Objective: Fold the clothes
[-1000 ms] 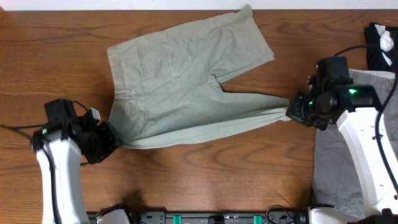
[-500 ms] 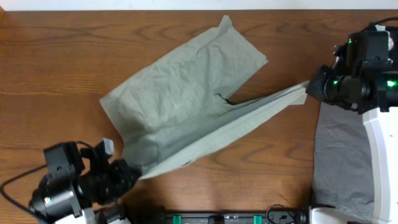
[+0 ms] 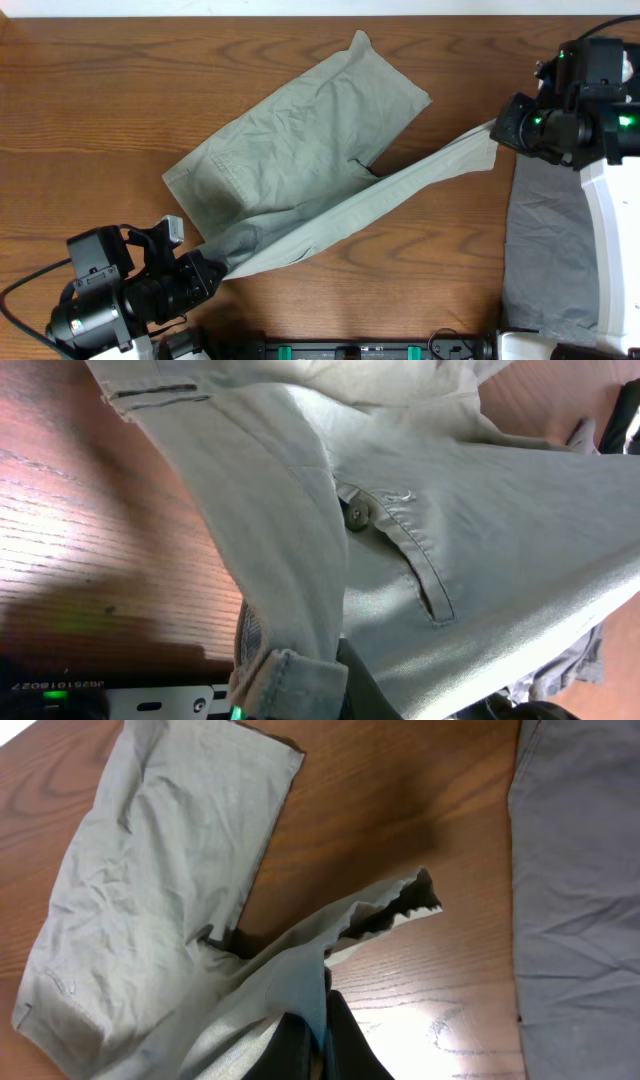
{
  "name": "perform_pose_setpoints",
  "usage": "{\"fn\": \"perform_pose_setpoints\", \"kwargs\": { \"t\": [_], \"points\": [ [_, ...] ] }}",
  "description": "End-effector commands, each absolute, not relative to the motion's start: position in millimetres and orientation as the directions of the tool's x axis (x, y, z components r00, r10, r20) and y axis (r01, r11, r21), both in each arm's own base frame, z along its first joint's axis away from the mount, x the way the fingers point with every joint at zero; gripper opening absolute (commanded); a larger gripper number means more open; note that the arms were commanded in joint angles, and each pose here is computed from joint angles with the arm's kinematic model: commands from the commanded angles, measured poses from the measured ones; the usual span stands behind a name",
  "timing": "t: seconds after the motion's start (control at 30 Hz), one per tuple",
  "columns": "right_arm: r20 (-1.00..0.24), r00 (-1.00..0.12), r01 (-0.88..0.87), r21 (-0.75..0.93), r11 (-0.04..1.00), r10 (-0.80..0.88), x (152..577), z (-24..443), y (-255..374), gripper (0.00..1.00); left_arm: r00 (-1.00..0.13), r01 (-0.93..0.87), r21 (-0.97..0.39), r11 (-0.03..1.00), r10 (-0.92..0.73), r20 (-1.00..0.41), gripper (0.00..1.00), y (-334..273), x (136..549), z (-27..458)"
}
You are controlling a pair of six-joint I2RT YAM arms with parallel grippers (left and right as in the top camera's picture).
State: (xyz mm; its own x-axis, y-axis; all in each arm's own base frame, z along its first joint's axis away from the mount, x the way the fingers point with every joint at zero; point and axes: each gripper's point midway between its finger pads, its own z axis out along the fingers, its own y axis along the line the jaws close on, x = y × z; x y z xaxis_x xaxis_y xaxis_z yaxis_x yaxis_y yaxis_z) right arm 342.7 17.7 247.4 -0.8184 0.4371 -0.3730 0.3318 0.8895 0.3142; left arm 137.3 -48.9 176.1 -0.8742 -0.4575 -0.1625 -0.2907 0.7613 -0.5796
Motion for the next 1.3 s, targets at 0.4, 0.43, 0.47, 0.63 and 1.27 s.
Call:
{"fn": "perform_pose_setpoints", "kwargs": {
  "t": [0.4, 0.43, 0.47, 0.63, 1.27],
  "points": [
    [-0.459, -0.765, 0.347, 0.297, 0.889, 0.452, 361, 261, -1, 0.01, -0.861, -0.248, -0.56, 0.791, -0.445, -0.247, 0.06, -32, 169, 190],
    [-0.46, -0.765, 0.347, 0.298, 0.889, 0.452, 362, 261, -1, 0.01, -0.858, -0.242, -0.559, 0.793, -0.444, -0.258, 0.06, -31, 172, 192],
    [-0.461, -0.764, 0.346, 0.298, 0.89, 0.452, 362, 261, -1, 0.01, -0.856, -0.237, -0.558, 0.795, -0.442, -0.267, 0.06, -30, 174, 194],
    [-0.467, -0.76, 0.344, 0.3, 0.89, 0.452, 363, 262, -1, 0.01, -0.855, -0.235, -0.557, 0.797, -0.442, -0.271, 0.06, -28, 180, 195],
    [-0.428, -0.788, 0.331, 0.312, 0.891, 0.442, 383, 240, 7, 0.02, -0.882, -0.417, -0.589, 0.692, -0.466, 0.076, 0.06, -57, 126, 178]
  ]
}}
